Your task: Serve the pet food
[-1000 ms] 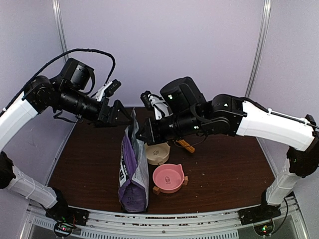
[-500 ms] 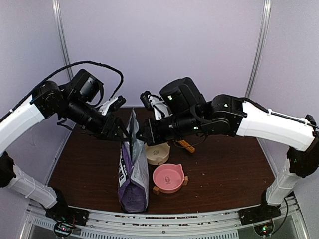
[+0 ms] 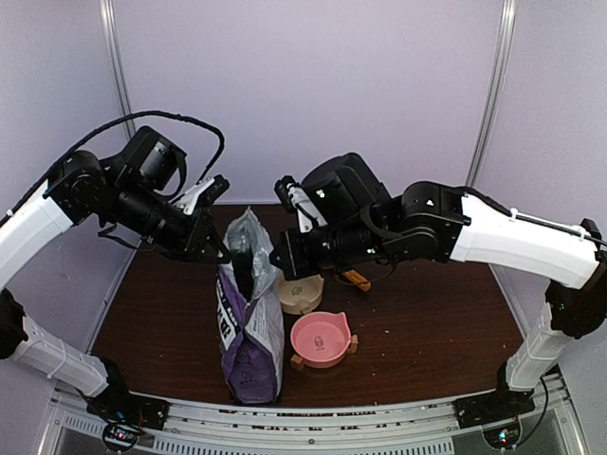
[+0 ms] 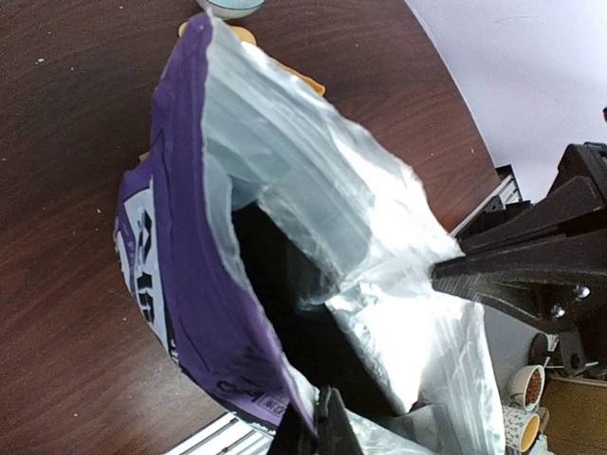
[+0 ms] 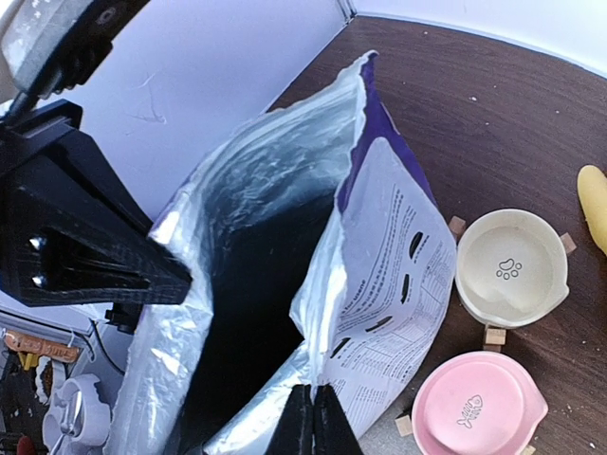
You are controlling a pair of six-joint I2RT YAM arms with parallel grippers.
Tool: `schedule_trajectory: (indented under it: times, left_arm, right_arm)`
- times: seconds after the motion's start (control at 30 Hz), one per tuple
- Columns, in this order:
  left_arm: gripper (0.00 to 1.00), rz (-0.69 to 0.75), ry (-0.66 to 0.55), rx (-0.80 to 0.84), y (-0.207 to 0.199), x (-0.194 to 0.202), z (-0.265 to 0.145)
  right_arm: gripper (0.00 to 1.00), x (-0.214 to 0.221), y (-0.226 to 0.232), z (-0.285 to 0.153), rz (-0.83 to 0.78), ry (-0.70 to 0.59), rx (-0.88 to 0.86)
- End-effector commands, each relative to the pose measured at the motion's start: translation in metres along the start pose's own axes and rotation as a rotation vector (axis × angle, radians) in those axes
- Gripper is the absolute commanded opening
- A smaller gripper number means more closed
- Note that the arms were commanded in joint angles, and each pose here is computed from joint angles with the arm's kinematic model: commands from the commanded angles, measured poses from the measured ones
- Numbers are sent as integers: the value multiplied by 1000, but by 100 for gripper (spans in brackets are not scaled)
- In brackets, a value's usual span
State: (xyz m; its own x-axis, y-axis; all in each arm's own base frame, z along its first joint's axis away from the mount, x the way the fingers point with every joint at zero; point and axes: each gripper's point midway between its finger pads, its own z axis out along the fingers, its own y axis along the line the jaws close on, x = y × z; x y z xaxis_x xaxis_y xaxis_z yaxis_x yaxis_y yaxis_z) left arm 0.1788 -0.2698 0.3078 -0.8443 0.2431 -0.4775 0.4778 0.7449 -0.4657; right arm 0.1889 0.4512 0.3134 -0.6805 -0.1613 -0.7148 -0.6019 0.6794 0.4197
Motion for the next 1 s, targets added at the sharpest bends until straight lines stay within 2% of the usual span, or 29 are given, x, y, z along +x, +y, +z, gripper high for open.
schedule_trajectory:
  times: [0.0, 0.2, 0.37, 0.47, 0.6, 0.7, 0.87, 0.93, 0.97]
  left_arm:
    - [0, 12, -111, -51, 3, -19, -28]
    - [0, 26, -155, -28, -7, -29, -48]
    - [0, 33, -203, -38, -6, -40, -59]
    - [0, 36, -255, -26, -6, -52, -65]
    - [0, 44, -342, -100, 14, -70, -82]
    - [0, 37, -418, -145, 33, -85, -95]
    - [0, -1, -516, -117, 50, -108, -104]
    - [0, -10, -558, -102, 54, -118, -107]
    - [0, -19, -599, -86, 57, -126, -112]
  right_arm:
    - [0, -18, -18, -27, 20, -90, 98]
    - [0, -23, -31, -33, 21, -119, 169]
    - [0, -24, -11, -34, 24, -122, 49]
    - [20, -30, 2, -43, -1, -139, -28]
    - [45, -35, -5, -64, -20, -182, -35]
    - [54, -31, -30, -70, -8, -190, 5]
    - [61, -18, -87, -66, 20, -166, 105]
    - [63, -11, -117, -62, 40, -151, 149]
    - [65, -1, -145, -55, 55, -122, 193]
